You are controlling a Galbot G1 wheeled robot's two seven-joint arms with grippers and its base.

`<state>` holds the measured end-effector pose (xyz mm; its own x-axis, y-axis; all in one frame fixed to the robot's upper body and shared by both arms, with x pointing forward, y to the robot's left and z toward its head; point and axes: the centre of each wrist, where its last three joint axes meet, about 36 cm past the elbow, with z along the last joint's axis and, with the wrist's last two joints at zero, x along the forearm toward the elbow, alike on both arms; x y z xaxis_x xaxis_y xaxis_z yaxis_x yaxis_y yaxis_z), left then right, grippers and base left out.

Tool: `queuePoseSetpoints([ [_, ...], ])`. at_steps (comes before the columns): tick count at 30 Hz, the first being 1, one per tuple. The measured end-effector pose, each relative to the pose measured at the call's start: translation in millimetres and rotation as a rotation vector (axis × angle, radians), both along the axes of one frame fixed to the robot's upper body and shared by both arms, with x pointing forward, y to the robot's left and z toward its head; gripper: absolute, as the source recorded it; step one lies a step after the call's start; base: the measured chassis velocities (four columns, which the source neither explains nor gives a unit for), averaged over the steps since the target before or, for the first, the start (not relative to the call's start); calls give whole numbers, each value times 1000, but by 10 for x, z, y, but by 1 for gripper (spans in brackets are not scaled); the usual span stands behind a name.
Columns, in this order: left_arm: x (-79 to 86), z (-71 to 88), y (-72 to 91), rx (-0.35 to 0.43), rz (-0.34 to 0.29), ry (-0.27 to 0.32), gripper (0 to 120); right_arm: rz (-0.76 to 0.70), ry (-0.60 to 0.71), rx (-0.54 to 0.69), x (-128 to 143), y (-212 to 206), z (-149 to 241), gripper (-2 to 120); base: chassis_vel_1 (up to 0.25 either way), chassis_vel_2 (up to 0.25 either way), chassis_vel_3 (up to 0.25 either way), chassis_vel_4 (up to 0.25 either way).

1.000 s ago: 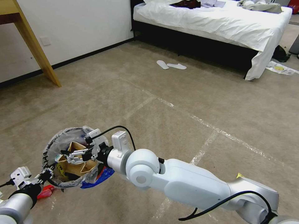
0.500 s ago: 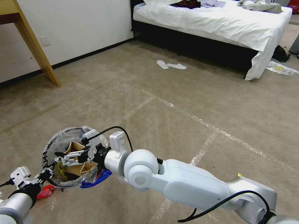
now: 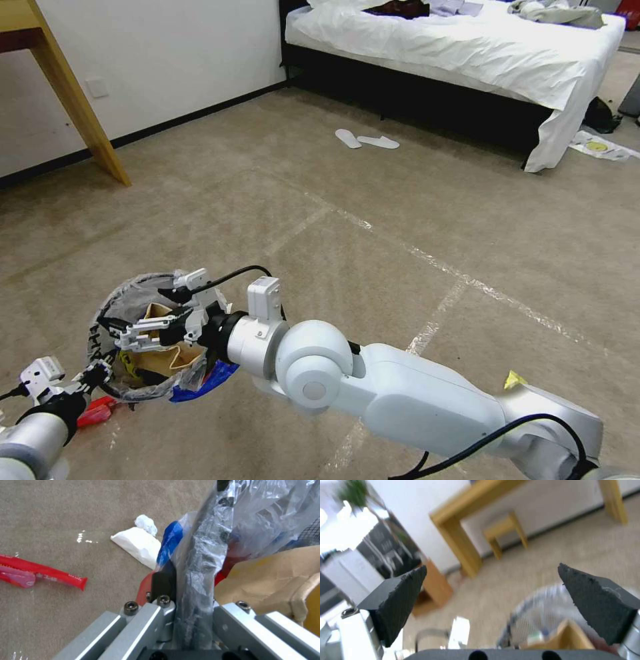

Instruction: Pick up the trash bin and place the garbage on the floor into it.

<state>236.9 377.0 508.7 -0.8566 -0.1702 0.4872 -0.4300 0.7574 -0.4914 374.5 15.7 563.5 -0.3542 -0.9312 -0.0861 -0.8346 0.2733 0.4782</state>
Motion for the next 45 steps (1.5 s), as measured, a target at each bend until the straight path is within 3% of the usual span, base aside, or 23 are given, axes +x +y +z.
queuePoseSetpoints([
  [5,-1,19,16,5,7,-7,1,-95,-57,189,134,-286,148,100,0,0,0,0],
  [19,-33,36,28,13,17,-4,1,-122,-70,330,124,-415,175,100,0,0,0,0],
  [22,-43,54,28,22,23,-11,1,-207,-131,365,251,-567,200,100,0,0,0,0],
  [24,-58,81,21,48,29,-22,1,-374,-264,382,475,-895,175,100,0,0,0,0],
  [28,-71,94,16,72,36,-25,1,-511,-365,381,613,-1277,156,100,0,0,0,0],
  [30,-83,88,8,100,47,-28,1,-695,-508,321,671,-1842,17,100,0,0,0,0],
  [35,-81,77,-6,128,58,-36,1,-905,-647,194,506,-2407,-257,100,0,0,0,0],
  [45,-101,64,-2,135,68,-41,1,-1005,-673,141,92,-2576,-629,100,0,0,0,0],
])
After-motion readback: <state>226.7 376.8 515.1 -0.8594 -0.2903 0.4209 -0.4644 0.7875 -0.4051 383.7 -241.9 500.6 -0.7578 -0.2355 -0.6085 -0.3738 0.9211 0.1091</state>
